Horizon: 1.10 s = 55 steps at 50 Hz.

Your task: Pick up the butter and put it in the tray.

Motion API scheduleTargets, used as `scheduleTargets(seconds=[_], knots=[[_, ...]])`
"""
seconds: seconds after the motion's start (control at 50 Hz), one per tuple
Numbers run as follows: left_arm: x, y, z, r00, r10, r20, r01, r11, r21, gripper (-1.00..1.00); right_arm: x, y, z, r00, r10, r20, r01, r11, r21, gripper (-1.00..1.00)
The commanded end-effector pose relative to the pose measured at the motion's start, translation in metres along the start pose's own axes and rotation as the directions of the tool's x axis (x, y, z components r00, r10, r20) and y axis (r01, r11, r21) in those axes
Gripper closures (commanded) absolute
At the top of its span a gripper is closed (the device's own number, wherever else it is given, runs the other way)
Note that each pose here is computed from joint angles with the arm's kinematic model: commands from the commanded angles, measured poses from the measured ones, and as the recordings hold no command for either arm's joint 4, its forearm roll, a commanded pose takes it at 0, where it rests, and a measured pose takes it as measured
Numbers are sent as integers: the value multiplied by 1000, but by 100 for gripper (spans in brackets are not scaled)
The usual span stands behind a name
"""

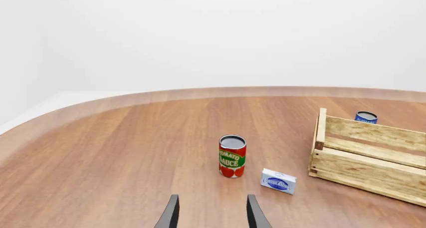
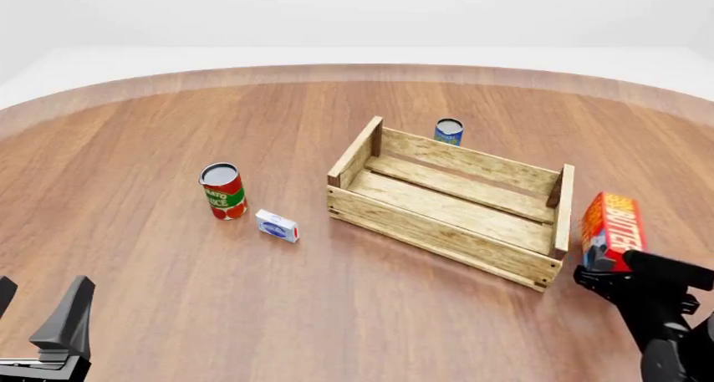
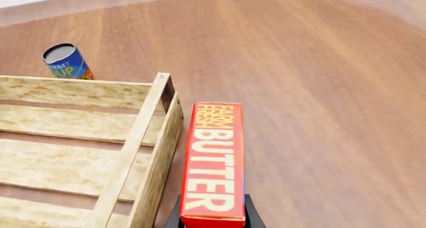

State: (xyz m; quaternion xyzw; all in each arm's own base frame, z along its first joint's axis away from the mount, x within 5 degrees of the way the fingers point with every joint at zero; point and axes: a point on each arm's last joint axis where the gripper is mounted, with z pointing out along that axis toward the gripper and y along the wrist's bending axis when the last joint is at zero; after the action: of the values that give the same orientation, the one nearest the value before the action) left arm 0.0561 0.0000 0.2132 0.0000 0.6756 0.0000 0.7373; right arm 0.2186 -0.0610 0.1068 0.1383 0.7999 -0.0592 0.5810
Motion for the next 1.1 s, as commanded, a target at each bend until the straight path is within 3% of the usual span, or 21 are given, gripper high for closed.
scheduleTargets(seconds=[0.02,0.4,0.88,1.1], knots=[[0,0,0,1000,0,0,0,1000,0,-100,-11,-1,-12,999,13,53,-13,1000,1,100],[0,0,0,1000,0,0,0,1000,0,-100,-18,-2,-46,994,34,102,-34,999,4,100],[0,0,0,1000,0,0,0,1000,0,-100,-21,5,-69,989,-5,145,9,999,-30,100],[0,0,0,1000,0,0,0,1000,0,-100,-35,9,-85,986,-26,166,34,998,-45,100]])
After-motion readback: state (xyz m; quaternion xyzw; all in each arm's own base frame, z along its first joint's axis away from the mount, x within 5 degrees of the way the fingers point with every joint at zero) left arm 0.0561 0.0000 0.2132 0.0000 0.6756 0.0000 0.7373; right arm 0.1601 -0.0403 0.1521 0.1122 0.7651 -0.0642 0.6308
